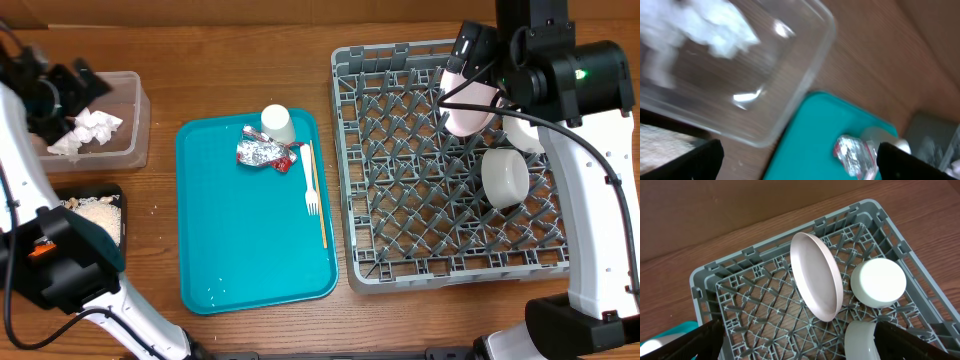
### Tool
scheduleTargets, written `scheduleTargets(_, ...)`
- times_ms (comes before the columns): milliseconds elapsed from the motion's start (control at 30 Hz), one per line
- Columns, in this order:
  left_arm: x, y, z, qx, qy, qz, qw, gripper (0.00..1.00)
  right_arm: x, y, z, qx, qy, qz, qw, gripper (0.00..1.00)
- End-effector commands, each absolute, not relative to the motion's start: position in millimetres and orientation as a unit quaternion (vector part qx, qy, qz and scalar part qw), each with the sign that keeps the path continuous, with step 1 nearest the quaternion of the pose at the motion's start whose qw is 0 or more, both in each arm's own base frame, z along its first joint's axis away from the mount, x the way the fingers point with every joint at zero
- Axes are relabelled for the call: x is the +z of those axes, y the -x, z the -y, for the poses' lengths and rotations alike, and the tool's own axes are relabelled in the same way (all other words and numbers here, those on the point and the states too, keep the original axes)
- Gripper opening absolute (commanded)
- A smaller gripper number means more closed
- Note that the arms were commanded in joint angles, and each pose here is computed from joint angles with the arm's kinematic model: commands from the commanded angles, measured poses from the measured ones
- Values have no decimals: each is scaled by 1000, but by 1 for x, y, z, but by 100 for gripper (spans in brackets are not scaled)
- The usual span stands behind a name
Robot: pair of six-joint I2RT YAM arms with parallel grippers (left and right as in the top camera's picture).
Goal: Sort waste into correct bins and load items into the dishwasher rack
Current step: 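Move the left gripper to the foil wrapper and grasp it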
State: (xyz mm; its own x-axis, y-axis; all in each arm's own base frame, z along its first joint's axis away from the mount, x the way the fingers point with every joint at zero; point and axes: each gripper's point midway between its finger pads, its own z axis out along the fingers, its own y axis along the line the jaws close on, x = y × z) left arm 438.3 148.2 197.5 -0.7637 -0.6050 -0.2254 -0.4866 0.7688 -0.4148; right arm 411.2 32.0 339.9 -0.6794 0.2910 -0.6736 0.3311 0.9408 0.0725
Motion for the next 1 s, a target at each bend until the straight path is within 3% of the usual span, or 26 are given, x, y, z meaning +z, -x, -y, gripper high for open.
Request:
scheduleTargets(0, 203, -442, -84, -203, 184, -949, 158, 100, 343, -412, -32, -25, -173, -913, 368, 100)
scheduleTargets(500, 116, -418, 63, -88, 3, -995, 46, 97, 343, -412, -32, -25, -173, -913, 368, 100)
scheduleTargets(700, 86, -407, 68, -54, 71, -996, 24, 89, 343, -412, -32, -25, -173, -913, 368, 100)
scheduleTargets(967, 44, -387, 65, -48, 210, -976, -9, 89, 343, -412, -32, -25, -173, -913, 368, 99)
